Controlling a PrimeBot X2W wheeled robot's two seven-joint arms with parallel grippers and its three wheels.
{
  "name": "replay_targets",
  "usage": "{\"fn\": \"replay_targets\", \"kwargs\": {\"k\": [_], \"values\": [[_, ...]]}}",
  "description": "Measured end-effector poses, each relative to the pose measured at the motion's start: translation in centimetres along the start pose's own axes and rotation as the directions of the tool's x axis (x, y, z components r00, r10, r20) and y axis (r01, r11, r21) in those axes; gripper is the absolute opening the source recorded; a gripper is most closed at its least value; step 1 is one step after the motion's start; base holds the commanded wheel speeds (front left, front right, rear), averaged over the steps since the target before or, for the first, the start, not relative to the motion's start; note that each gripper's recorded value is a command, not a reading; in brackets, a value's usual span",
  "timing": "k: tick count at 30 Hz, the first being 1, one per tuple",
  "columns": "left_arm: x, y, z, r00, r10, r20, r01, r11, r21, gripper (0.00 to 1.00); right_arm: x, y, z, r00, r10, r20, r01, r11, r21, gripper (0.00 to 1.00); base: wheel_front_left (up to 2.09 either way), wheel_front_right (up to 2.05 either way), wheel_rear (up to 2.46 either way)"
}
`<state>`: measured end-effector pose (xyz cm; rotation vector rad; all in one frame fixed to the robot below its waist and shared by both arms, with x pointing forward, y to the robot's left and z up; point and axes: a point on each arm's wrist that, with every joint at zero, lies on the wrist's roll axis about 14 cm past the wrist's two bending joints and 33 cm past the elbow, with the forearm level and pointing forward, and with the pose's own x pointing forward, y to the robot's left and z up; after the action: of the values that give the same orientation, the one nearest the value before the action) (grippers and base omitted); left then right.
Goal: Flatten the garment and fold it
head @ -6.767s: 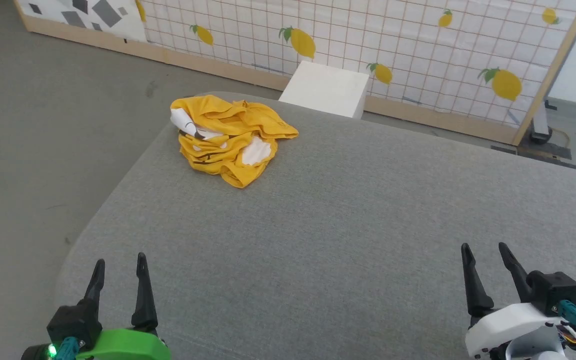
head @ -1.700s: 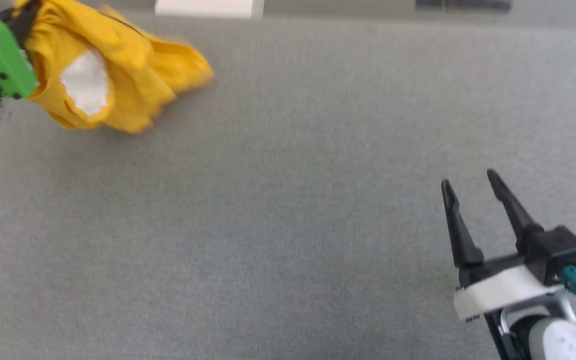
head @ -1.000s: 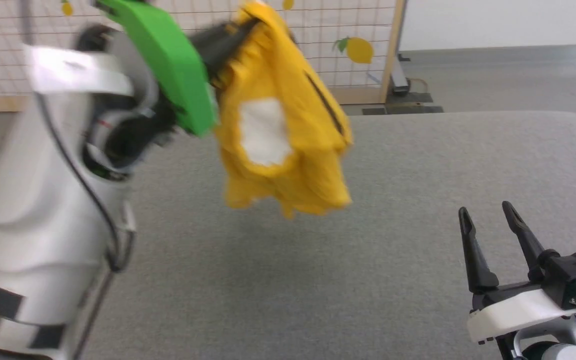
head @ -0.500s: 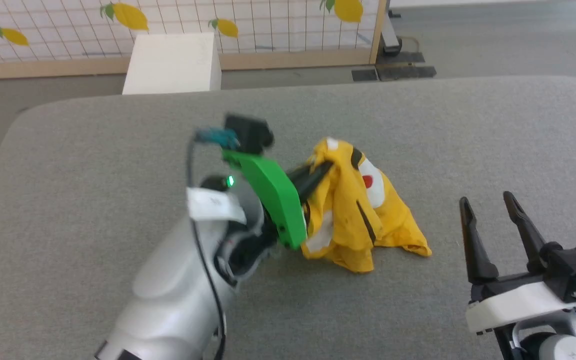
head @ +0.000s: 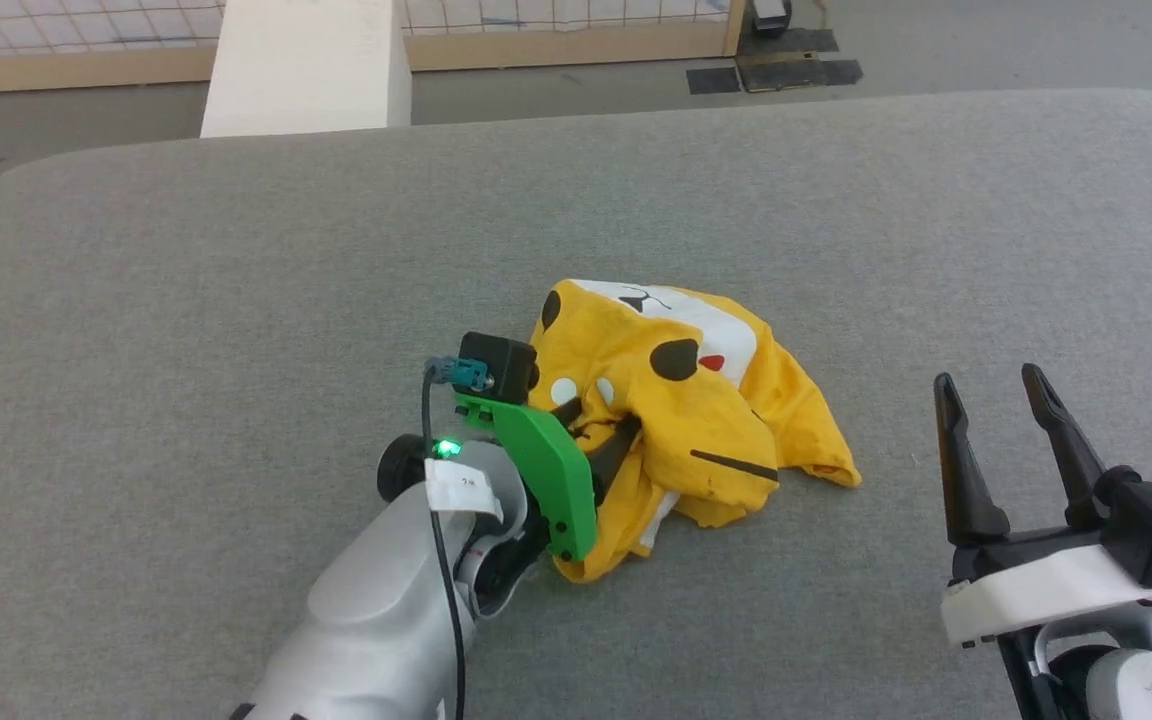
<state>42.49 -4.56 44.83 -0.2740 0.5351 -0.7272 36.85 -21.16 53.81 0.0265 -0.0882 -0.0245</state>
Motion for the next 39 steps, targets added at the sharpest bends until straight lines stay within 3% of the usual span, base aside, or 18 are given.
{"fn": "replay_targets", "kwargs": {"k": [8, 12, 18, 19, 20, 27, 35, 39], "values": [[-2.5, -1.4, 7.1, 0.959, -0.035, 0.283, 0.013, 0.997, 0.078, 1.00, 0.1, 1.0, 1.4, 0.999, 0.032, 0.043, -0.033, 0.999, 0.008, 1.00, 0.00, 0.00, 0.00], [-6.3, 0.7, 10.5, 0.882, 0.042, 0.469, -0.114, 0.985, 0.126, 1.00, 0.0, 1.5, 1.8, 0.997, 0.047, 0.055, -0.047, 0.999, 0.012, 1.00, 0.00, 0.00, 0.00], [-12.7, 4.1, 9.6, 0.765, 0.204, 0.611, -0.302, 0.951, 0.061, 1.00, -0.4, 2.2, 2.0, 0.996, 0.066, 0.060, -0.067, 0.997, 0.022, 1.00, 0.00, 0.00, 0.00], [-13.8, 4.5, 9.0, 0.750, 0.233, 0.619, -0.330, 0.943, 0.045, 1.00, -0.5, 2.1, 1.9, 0.996, 0.066, 0.056, -0.067, 0.997, 0.025, 1.00, 0.00, 0.00, 0.00], [-18.5, 5.9, 6.3, 0.670, 0.369, 0.644, -0.441, 0.896, -0.055, 1.00, -1.2, 1.9, 0.9, 0.998, 0.060, 0.023, -0.060, 0.998, 0.033, 1.00, 0.00, 0.00, 0.00], [-21.6, 5.3, 0.8, 0.649, 0.483, 0.588, -0.497, 0.854, -0.154, 1.00, -2.8, 1.3, -2.1, 0.996, 0.042, -0.074, -0.037, 0.997, 0.066, 1.00, 0.00, 0.00, 0.00], [-23.0, 4.6, 1.4, 0.620, 0.459, 0.637, -0.521, 0.847, -0.103, 1.00, -2.8, 1.0, -3.0, 0.991, 0.038, -0.125, -0.026, 0.995, 0.095, 1.00, 0.00, 0.00, 0.00], [-22.5, 4.7, 1.3, 0.625, 0.455, 0.634, -0.509, 0.854, -0.111, 1.00, 0.2, 0.8, -2.1, 0.985, 0.035, -0.170, -0.020, 0.996, 0.091, 1.00, 0.00, 0.00, 0.00]]}}
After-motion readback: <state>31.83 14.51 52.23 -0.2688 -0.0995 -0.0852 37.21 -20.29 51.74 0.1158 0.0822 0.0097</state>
